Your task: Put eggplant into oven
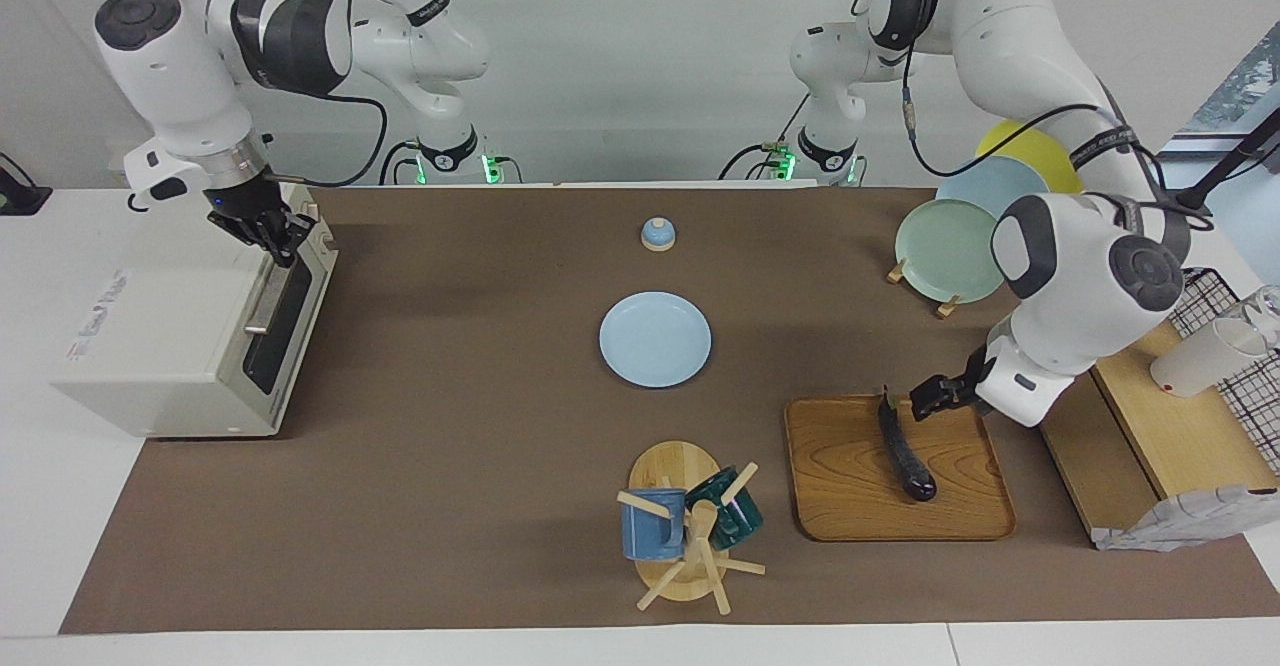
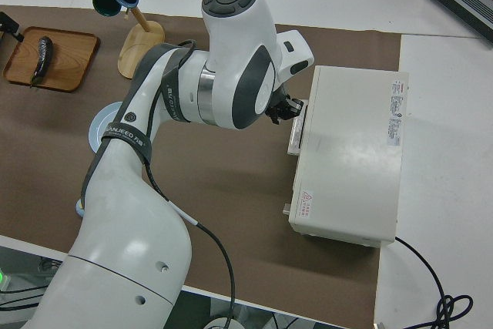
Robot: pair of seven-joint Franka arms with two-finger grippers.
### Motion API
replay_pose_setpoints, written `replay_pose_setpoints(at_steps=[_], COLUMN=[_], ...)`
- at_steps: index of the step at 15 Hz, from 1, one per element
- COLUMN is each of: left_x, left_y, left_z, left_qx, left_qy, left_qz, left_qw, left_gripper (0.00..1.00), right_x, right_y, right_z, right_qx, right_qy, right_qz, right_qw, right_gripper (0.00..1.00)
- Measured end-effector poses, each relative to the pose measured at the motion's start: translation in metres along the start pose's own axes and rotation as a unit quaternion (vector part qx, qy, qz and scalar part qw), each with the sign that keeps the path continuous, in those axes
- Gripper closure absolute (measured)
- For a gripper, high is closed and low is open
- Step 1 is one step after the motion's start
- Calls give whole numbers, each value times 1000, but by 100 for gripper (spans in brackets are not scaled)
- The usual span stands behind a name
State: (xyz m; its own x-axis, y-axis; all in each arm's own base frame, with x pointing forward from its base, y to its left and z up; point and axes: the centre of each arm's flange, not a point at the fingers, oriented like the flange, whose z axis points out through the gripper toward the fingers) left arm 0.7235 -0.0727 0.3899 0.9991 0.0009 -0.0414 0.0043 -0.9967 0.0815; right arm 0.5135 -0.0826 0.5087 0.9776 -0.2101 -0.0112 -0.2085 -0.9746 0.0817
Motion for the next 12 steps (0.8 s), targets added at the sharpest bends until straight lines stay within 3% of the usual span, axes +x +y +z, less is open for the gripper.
replay_pose_setpoints(at_steps=[5,12], left_x=[16,3], left_y=[5,17], left_z=[46,76], left_qx=[9,12], left_qy=[25,16], left_qz=[22,39], left_qw=[999,999], left_gripper=[0,3], right_x=[1,-1], right_y=[19,25], right_z=[19,38], right_qx=[-7,-9], right_qy=[-5,-13], right_qz=[-11,-14], right_qw=[1000,1000], right_gripper=[99,99])
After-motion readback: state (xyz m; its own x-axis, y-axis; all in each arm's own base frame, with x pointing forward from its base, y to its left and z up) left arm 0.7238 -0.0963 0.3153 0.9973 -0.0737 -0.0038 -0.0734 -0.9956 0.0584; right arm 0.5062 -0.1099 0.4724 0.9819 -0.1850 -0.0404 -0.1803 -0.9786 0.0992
